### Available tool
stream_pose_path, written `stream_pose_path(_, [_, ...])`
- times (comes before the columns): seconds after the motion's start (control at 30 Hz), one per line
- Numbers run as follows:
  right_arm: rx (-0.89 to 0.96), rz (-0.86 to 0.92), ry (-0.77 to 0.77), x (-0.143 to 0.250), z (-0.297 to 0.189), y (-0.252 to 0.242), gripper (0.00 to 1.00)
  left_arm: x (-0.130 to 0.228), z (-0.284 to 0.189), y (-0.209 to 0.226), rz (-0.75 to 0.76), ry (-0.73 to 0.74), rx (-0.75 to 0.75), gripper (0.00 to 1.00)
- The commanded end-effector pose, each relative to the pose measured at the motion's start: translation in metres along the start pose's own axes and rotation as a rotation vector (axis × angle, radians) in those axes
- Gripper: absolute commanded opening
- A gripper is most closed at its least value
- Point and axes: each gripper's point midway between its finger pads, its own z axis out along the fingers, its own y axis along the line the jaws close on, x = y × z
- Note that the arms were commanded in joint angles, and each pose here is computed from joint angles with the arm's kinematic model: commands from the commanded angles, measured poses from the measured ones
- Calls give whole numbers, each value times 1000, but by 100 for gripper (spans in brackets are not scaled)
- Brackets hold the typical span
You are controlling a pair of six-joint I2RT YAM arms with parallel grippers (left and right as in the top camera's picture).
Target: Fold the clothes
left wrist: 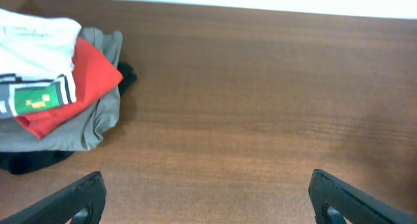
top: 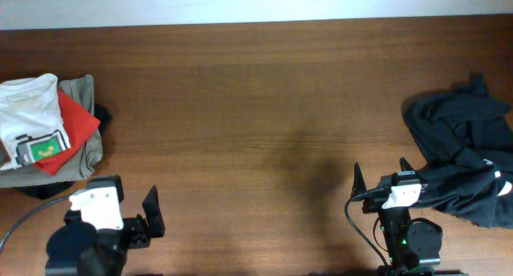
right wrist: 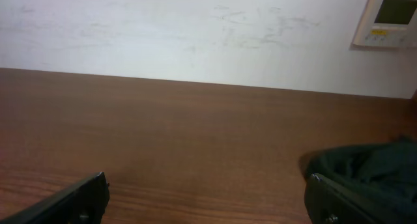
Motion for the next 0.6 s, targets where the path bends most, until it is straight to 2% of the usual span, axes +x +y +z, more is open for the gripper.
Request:
stream_pose_path(0.0, [6, 12, 6, 3, 0, -1, 99, 8, -14, 2, -8, -63, -3, 99])
stream_pose_path(0.1, [6, 12, 6, 3, 0, -1, 99, 50, 12, 5, -7, -45, -5, 99])
stream_pose_path(0.13, [6, 12, 6, 3, 0, -1, 99, 52, 21, 5, -8, -81, -2, 99])
stream_pose_path(0.27, [6, 12, 6, 3, 0, -1, 99, 47, 62, 4, -12, -314, 16, 99])
stream_pose_path(0.37, [6, 12, 6, 3, 0, -1, 99, 28, 89, -3, 95, -549, 34, 99])
stream_pose_path(0.4, [6, 12, 6, 3, 0, -1, 98, 34, 99, -4, 106, -588, 39, 99])
stream_pose_path(0.5, [6, 12, 6, 3, 0, -1, 99, 58, 113, -6, 120, -474, 55, 99])
stream_pose_path(0.57, [6, 12, 6, 3, 0, -1, 99, 58, 113, -6, 121, -475, 57, 99])
